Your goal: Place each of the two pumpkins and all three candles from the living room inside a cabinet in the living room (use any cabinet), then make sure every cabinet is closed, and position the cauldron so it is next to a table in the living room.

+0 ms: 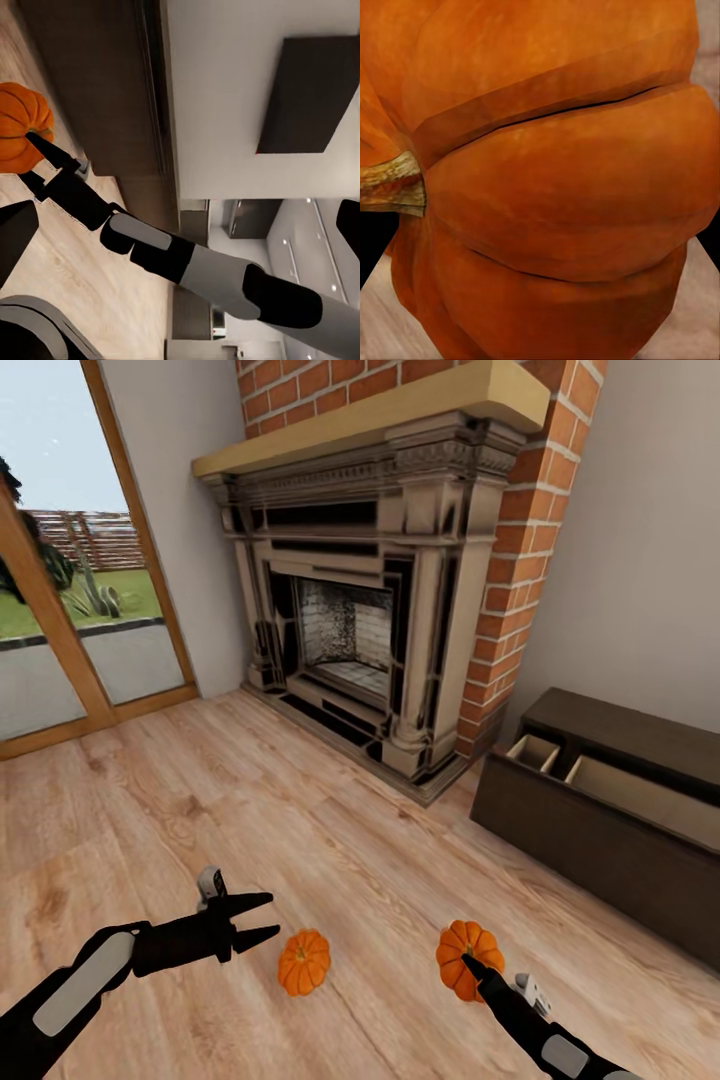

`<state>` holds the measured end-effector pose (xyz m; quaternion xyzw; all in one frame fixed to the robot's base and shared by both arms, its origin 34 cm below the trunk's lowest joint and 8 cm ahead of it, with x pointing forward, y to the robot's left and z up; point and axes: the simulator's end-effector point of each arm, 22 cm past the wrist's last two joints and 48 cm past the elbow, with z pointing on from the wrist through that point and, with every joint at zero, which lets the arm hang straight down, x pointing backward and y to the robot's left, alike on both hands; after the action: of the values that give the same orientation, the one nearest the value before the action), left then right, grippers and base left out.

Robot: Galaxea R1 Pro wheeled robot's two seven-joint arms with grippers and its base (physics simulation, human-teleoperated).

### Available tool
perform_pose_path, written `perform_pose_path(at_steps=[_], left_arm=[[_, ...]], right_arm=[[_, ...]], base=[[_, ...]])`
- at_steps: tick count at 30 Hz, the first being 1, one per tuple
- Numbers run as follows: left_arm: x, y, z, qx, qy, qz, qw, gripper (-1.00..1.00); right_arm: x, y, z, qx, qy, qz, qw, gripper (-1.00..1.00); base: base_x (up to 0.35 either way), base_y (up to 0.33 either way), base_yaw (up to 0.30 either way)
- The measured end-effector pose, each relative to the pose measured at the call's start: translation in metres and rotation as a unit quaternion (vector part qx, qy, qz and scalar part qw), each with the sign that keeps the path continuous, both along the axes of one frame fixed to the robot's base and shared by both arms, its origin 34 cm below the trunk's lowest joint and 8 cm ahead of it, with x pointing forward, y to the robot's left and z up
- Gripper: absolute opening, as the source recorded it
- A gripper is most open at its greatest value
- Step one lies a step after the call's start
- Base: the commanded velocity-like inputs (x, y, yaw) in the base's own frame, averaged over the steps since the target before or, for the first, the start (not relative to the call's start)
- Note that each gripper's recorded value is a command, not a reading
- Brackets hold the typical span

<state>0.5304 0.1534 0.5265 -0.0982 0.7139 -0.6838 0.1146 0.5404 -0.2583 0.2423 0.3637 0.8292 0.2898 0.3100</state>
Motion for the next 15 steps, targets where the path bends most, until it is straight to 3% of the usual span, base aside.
perform_pose_path(at_steps=[4, 7, 9, 10, 12, 15], left_arm=[[0.001, 0.004, -0.005, 0.003, 0.007, 0.005, 1.0000, 1.00], [0.004, 0.010, -0.008, 0.005, 0.010, 0.013, 0.9999, 1.00], [0.009, 0.020, -0.012, 0.007, 0.016, 0.027, 0.9995, 1.00], [0.010, 0.023, -0.013, 0.007, 0.017, 0.031, 0.9993, 1.00], [0.014, 0.031, -0.014, 0.009, 0.017, 0.041, 0.9990, 1.00], [0.017, 0.049, -0.017, 0.021, 0.020, 0.052, 0.9982, 1.00]], right_arm=[[0.002, 0.003, 0.004, 0.009, -0.007, 0.006, 0.9999, -1.00], [0.031, 0.051, 0.039, 0.077, -0.056, 0.044, 0.9945, -1.00], [0.057, 0.088, 0.080, 0.132, -0.096, 0.076, 0.9837, -1.00], [0.072, 0.095, 0.105, 0.150, -0.124, 0.086, 0.9772, -1.00], [0.087, 0.081, 0.132, 0.152, -0.152, 0.101, 0.9712, -1.00], [0.093, 0.089, 0.163, 0.181, -0.166, 0.134, 0.9600, -1.00]], base=[[0.203, 0.000, 0.003], [0.070, 0.000, 0.001], [0.018, 0.000, 0.000], [0.009, 0.000, 0.000], [0.004, 0.000, 0.000], [0.000, 0.000, 0.000]])
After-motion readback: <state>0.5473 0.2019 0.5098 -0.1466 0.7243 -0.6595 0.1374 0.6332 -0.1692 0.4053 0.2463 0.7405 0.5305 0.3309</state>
